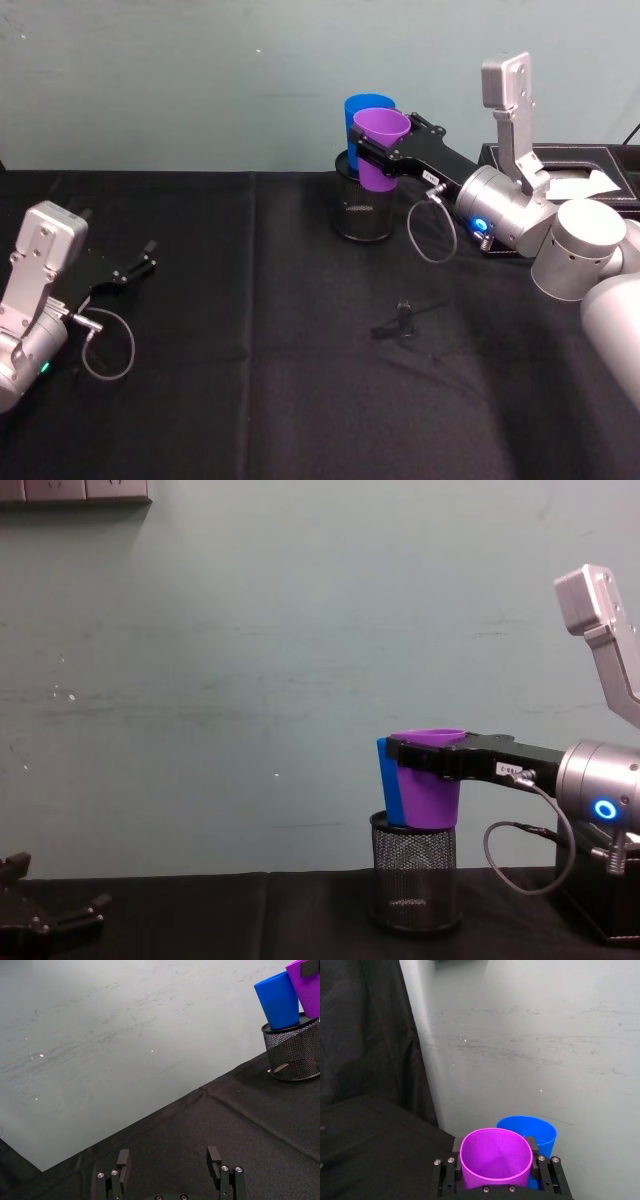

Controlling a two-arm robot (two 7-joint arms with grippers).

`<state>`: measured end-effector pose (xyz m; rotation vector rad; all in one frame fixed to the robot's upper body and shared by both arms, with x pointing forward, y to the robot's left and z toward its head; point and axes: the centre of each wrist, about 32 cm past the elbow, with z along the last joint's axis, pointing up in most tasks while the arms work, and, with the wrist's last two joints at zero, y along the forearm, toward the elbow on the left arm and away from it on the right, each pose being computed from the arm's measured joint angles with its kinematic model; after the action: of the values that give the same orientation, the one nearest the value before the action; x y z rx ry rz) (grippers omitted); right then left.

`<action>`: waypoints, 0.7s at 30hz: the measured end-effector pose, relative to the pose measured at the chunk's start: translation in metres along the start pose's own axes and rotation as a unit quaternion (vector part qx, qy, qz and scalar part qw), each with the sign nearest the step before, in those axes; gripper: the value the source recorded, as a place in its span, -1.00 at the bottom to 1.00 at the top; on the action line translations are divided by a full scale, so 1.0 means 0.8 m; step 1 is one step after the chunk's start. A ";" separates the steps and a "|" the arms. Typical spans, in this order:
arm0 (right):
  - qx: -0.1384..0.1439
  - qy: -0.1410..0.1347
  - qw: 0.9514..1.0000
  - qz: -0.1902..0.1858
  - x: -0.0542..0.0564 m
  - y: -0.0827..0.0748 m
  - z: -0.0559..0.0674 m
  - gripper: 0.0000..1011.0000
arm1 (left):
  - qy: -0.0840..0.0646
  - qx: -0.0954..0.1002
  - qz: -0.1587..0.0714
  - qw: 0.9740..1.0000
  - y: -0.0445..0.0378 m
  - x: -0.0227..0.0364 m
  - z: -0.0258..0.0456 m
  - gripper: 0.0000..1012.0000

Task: Pick up one cup with a gripper and tap it against the other cup.

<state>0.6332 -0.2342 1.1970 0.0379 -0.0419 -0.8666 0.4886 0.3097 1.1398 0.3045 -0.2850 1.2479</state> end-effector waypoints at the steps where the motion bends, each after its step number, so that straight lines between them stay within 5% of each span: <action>1: 0.000 0.000 1.000 0.000 0.000 0.000 0.000 0.46 | 0.000 0.000 0.000 1.000 0.000 0.0000 0.0000 0.98; 21: 0.000 0.000 1.000 -0.001 0.000 0.000 0.000 0.46 | 0.000 0.000 0.000 1.000 0.000 0.0000 0.0000 0.98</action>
<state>0.6332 -0.2342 1.1970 0.0380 -0.0419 -0.8683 0.4886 0.3097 1.1398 0.3044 -0.2850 1.2479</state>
